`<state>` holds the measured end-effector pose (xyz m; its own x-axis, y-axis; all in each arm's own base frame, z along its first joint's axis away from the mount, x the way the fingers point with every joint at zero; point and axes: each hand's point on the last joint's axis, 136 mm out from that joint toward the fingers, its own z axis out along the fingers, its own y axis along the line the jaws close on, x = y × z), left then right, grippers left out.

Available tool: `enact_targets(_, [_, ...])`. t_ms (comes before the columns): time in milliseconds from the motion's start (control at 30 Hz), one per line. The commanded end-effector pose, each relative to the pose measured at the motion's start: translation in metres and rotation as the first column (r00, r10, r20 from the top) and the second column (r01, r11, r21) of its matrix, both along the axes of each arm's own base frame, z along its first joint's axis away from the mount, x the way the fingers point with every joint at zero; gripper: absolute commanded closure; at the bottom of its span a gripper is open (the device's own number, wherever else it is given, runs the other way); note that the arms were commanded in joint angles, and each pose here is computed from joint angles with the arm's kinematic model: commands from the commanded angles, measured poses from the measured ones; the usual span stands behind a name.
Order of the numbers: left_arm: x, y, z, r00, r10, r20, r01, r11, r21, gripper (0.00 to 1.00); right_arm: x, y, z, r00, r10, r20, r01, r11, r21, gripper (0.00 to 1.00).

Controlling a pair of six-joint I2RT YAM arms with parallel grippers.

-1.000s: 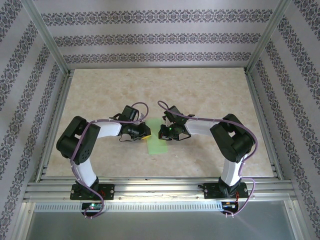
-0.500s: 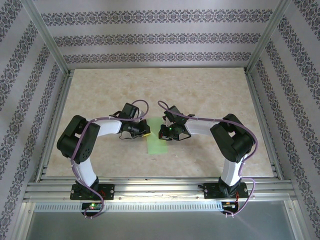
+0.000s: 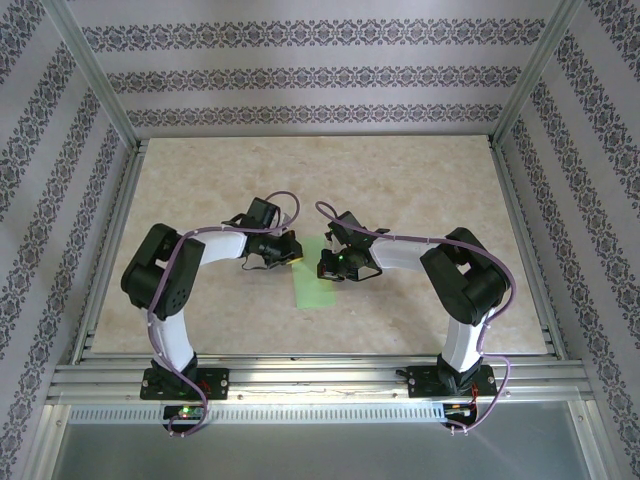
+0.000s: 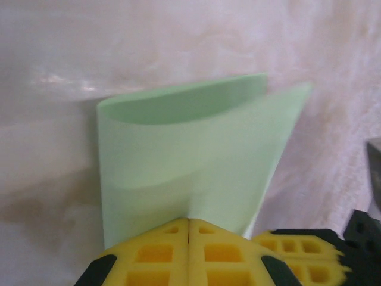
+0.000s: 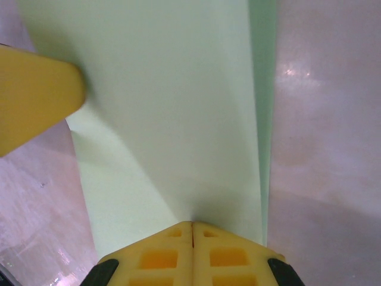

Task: Fold a paper plane with a square sheet of paper (pick it up from the middle)
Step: First fold the square sheet of paper in half at the center of the table.

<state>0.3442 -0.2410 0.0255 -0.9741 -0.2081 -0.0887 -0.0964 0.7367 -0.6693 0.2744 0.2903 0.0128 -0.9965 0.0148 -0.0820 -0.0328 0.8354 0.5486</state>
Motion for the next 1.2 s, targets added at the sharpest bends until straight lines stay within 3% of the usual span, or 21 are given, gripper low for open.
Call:
enact_targets(0, [-0.005, 0.014, -0.022, 1.0, 0.002, -0.029, 0.0, 0.998, 0.062, 1.0, -0.033, -0.042, -0.038, 0.992, -0.02, -0.128, -0.004, 0.983, -0.184, 1.0])
enact_targets(333, [0.004, 0.015, -0.012, 1.0, 0.003, -0.03, -0.002, 0.999, 0.036, 1.0, -0.034, -0.044, -0.039, 0.991, -0.015, -0.13, -0.011, 0.981, -0.195, 1.0])
enact_targets(567, [0.012, -0.006, 0.013, 0.997, -0.066, 0.04, 0.069, 0.993, -0.1, 1.0, -0.035, -0.045, -0.039, 0.991, -0.019, -0.13, -0.007, 0.981, -0.195, 1.0])
enact_targets(933, [0.024, 0.013, -0.013, 0.999, -0.027, 0.033, 0.029, 0.996, -0.084, 1.0, -0.037, -0.046, -0.042, 0.99, -0.015, -0.139, -0.013, 0.98, -0.2, 1.0])
enact_targets(1167, [0.035, 0.02, -0.01, 0.999, 0.008, 0.041, -0.003, 0.993, -0.12, 0.99, -0.04, -0.048, -0.044, 0.989, -0.011, -0.145, -0.019, 0.978, -0.208, 1.0])
